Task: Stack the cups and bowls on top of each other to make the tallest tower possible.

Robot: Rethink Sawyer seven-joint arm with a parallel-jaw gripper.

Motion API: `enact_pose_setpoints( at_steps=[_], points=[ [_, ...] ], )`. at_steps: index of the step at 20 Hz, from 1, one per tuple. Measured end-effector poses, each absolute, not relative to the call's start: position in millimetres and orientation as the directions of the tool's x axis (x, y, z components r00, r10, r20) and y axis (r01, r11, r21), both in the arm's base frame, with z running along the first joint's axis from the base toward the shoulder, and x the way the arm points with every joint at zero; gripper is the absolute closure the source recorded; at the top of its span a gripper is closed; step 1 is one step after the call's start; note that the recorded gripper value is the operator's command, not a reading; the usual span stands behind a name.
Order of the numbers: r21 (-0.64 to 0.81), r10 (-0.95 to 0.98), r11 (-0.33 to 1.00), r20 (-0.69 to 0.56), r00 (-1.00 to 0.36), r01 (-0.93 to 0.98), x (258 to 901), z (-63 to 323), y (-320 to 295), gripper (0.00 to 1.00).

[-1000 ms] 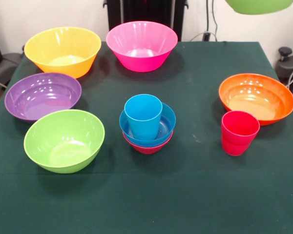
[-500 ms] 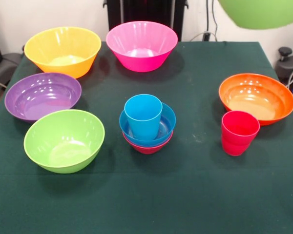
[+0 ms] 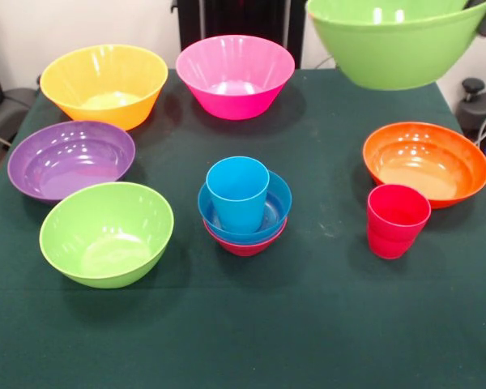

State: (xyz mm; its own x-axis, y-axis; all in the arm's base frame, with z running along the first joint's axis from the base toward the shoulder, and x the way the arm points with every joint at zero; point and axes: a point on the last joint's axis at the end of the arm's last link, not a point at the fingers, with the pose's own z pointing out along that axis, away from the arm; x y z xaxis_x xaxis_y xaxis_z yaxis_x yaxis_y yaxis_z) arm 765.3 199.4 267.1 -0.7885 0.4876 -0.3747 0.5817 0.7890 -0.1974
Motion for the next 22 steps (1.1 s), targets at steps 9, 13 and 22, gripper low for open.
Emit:
enact_pose_setpoints(
  at_steps=[9, 13, 22],
  points=[
    [-0.2, 0.494, 0.78, -0.386, -0.779, 0.593, 777, 250, 165, 1.0],
    [-0.196, 0.488, 0.782, -0.399, -0.776, 0.592, 781, 248, 154, 1.0],
    [-0.18, 0.485, 0.788, -0.406, -0.774, 0.589, 786, 254, 139, 1.0]
  ],
)
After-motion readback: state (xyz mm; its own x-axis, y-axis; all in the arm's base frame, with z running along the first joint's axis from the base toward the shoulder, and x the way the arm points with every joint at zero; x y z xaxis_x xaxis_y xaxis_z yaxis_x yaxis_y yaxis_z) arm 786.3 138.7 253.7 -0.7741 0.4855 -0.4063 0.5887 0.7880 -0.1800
